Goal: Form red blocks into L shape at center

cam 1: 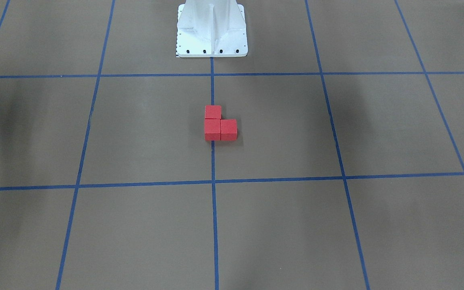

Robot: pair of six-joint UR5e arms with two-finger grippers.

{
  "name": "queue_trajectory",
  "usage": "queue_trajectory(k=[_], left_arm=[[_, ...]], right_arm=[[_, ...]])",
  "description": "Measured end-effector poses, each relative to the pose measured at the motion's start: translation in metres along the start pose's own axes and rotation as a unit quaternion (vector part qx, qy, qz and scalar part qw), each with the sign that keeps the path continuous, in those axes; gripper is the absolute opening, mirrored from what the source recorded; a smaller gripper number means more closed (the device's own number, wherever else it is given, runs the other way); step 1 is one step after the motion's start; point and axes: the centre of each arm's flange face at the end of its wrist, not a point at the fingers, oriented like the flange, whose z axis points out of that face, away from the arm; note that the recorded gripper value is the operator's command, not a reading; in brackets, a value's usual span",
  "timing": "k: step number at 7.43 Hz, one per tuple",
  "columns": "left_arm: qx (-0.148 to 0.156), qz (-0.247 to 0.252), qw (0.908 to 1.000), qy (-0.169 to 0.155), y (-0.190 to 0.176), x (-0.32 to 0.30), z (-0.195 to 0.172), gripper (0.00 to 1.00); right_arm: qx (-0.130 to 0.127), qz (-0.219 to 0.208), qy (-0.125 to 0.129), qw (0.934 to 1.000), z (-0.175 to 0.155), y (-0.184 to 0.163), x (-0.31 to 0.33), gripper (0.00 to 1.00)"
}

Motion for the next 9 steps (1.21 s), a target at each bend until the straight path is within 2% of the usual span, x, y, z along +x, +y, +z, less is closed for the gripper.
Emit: queue_trajectory(k=[2,5,7,9], left_arm=[[0.014,-0.007,0.9992,0.036,-0.001,-0.029,-0.027,1.00],[0.027,0.027,0.9985,0.040,0.031,-0.034,-0.044,1.00],[0.018,0.022,0.9989,0.038,0.048,-0.035,-0.045,1.00],[-0.003,-0.007,0.9994,0.035,0.047,-0.031,-0.048,1.00]], right_arm=[[-0.014,0.002,0.000,0.9999,0.010,0.004,0.027,1.00],[-0.023,0.025,0.005,0.9994,0.019,-0.001,0.057,1.00],[-0.030,0.036,0.007,0.9989,0.027,0.004,0.067,1.00],[-0.028,0.037,0.007,0.9989,0.026,0.001,0.065,1.00]])
